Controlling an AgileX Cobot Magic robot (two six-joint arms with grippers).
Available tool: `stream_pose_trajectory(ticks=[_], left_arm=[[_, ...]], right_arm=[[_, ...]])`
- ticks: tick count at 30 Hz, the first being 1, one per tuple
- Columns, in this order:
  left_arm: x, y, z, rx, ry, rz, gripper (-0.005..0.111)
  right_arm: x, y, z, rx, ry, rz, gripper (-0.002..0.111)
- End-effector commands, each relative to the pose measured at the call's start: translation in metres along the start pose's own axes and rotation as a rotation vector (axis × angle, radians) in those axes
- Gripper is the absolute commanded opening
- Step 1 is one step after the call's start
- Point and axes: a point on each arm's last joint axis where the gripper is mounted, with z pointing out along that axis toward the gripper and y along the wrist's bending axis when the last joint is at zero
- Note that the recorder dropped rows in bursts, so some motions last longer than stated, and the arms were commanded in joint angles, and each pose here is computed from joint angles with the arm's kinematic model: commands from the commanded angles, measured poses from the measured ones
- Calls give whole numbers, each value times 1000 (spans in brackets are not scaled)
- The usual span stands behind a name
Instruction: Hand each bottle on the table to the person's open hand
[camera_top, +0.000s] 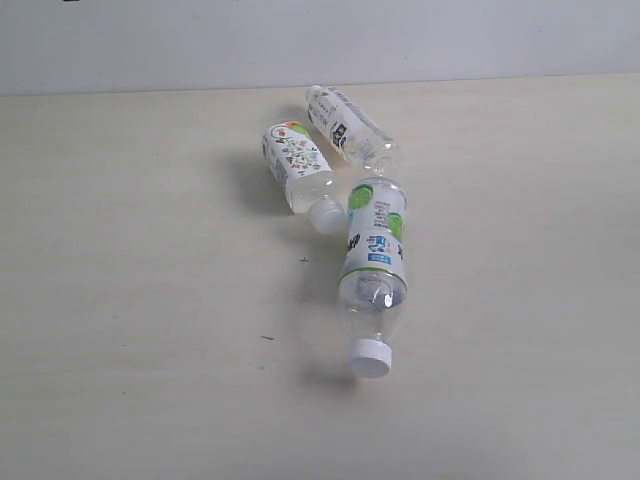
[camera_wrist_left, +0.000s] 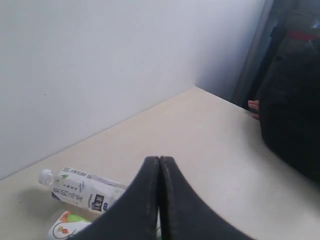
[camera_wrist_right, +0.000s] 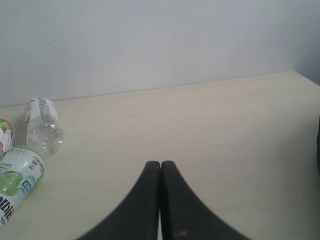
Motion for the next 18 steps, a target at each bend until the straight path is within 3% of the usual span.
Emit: stream_pose_trajectory(ticks=[1, 7, 18], left_arm=[[4, 0, -12, -38, -8, -15, 0], [17, -6, -24, -71, 13, -27, 0], [50, -2, -53, -306, 82, -43, 0]], right_arm=[[0, 0, 0, -4, -9, -4, 0], [0, 0, 0, -4, -9, -4, 0], [0, 0, 0, -4, -9, -4, 0]])
